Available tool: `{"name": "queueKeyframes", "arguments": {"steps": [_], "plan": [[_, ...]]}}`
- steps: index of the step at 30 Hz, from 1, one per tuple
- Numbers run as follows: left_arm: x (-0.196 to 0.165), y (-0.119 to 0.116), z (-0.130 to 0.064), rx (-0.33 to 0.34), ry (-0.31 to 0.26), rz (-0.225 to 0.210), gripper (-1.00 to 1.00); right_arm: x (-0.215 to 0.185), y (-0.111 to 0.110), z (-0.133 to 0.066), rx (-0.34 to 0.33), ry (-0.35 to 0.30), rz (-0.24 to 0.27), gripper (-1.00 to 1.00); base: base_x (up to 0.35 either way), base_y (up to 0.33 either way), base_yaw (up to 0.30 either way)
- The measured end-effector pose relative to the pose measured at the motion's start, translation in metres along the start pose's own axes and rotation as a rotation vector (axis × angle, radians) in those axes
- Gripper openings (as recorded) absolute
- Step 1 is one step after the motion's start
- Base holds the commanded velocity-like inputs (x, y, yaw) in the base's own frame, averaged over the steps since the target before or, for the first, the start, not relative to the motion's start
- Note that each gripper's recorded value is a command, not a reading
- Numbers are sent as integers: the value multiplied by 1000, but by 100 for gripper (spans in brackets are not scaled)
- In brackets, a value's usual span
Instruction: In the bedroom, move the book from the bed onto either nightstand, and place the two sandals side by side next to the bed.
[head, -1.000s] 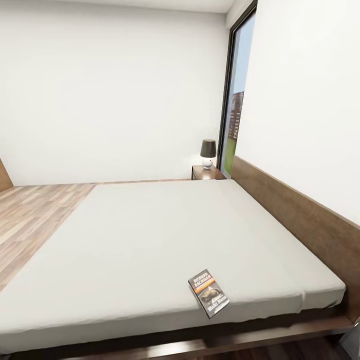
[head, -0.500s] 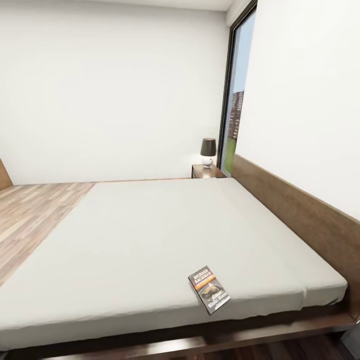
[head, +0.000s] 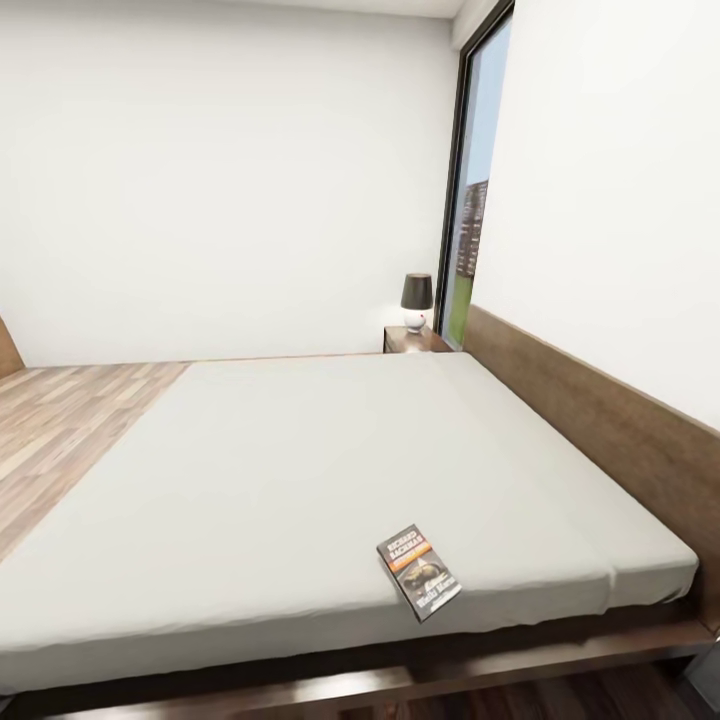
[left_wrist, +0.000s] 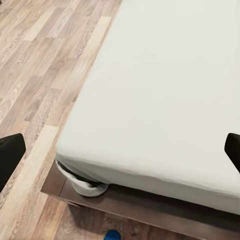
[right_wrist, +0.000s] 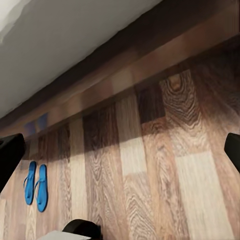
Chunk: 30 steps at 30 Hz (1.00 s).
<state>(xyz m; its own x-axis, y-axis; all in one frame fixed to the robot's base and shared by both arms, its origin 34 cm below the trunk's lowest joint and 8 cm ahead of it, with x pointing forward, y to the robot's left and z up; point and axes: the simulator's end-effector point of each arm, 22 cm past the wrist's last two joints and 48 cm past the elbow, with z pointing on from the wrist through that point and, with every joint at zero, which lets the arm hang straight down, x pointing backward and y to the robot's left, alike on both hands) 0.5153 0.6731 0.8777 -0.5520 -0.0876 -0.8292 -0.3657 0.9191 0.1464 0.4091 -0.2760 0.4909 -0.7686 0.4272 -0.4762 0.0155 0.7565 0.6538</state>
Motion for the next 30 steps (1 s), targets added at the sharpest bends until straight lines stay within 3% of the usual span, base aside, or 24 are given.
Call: {"name": "queueKeyframes", "arguments": {"steps": [5,10,16,26,30], "plan": [[8,-1,4,0,-1,0,100,-11,-11,6,25,-74,57,100,0,0,0],[17,-2,9,1,-2,1,100,-37,-34,2,70,-217,160,100,0,0,0],[26,-3,14,1,-8,4,100,-42,-48,2,81,-272,200,100,0,0,0],[43,-5,22,1,-14,7,100,-40,-21,9,-106,-302,190,100,0,0,0],[50,-6,25,2,-15,7,100,-34,-16,13,-149,-297,183,100,0,0,0]]}}
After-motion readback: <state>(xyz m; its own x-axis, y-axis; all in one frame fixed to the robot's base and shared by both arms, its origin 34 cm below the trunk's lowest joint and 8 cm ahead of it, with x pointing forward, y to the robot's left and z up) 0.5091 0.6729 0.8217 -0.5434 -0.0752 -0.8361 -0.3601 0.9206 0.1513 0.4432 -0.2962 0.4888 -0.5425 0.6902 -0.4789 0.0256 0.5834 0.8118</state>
